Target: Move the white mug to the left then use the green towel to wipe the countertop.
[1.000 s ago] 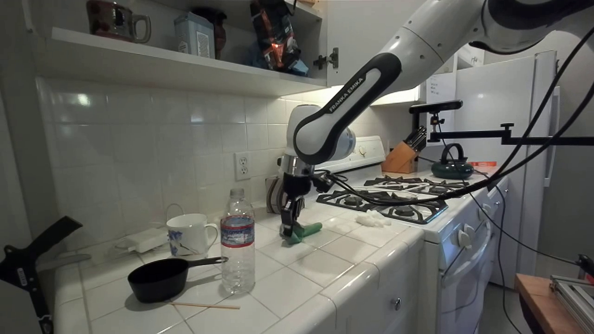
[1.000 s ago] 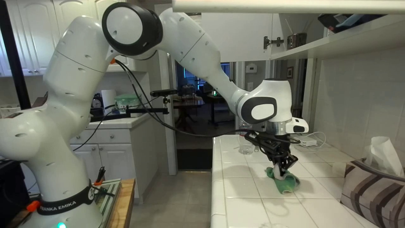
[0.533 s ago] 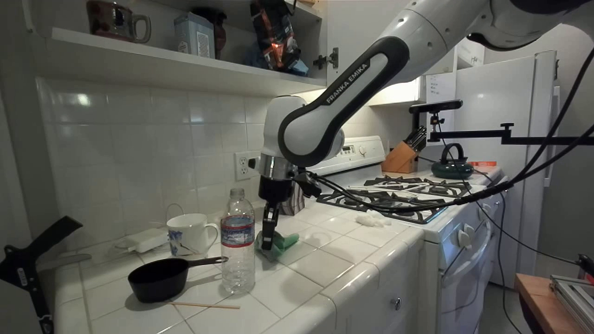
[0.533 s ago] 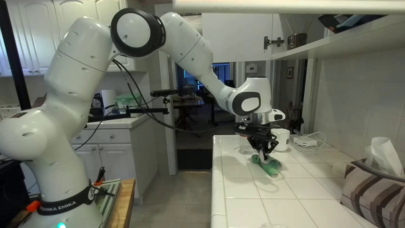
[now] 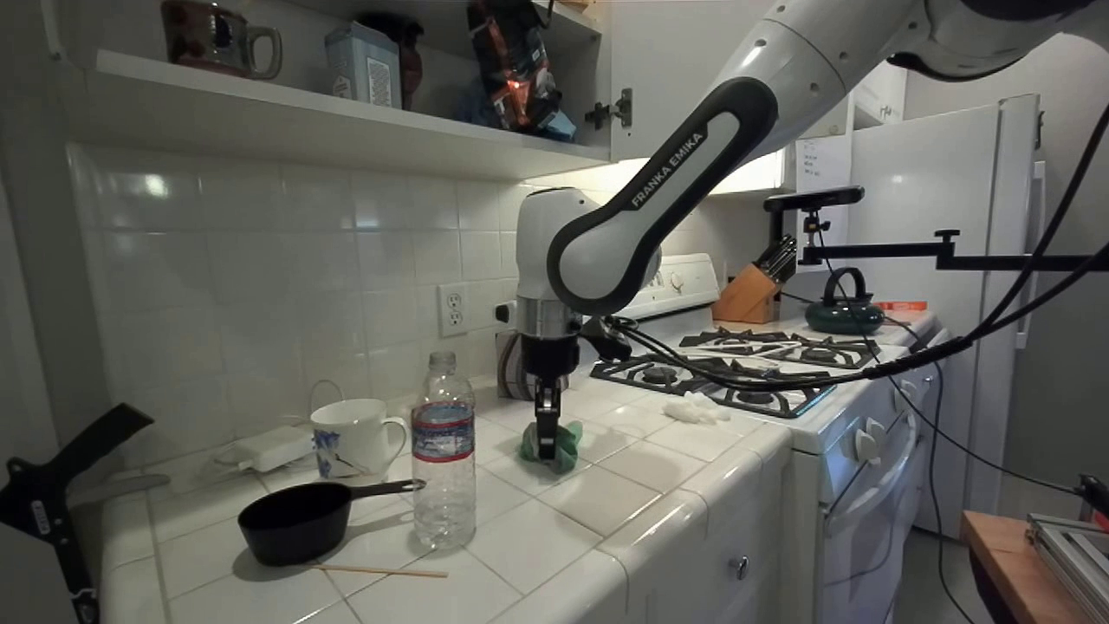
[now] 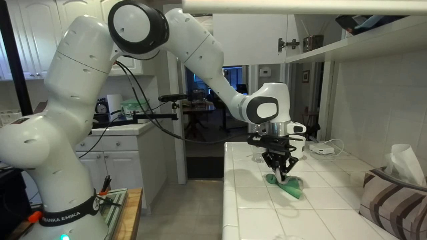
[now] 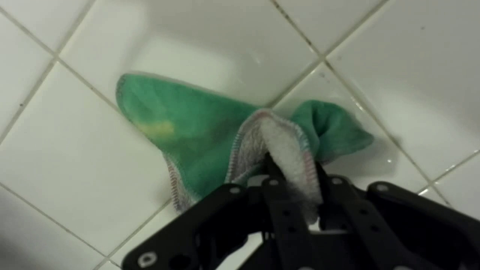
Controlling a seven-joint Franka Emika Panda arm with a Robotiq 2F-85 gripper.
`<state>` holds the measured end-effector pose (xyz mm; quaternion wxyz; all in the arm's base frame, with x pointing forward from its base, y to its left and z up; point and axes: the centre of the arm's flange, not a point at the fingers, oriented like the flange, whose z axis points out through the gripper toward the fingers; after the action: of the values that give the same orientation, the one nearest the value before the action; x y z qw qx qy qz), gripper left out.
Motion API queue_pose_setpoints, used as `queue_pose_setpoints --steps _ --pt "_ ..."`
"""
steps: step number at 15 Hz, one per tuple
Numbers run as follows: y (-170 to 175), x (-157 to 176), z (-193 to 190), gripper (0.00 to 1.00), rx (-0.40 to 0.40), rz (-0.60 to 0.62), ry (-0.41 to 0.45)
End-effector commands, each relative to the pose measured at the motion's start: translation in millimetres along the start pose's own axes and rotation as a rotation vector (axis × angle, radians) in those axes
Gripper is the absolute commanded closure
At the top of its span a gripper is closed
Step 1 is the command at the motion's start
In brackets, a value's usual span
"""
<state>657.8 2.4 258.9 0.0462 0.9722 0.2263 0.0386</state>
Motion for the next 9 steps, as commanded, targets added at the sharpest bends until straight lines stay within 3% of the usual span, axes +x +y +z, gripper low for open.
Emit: queue_pose_setpoints --steps 1,5,6,9 --pt "1.0 -0.3 -0.1 0.82 0.001 0.002 0.001" --pt "-2.8 1.8 -0.4 0.82 0.003 -0.004 0.003" --pt "-2.9 1.9 -0.4 0.95 0.003 -0.004 0.003" --pt "-23.4 -16.1 11.0 0.95 -0.021 0.081 0.007"
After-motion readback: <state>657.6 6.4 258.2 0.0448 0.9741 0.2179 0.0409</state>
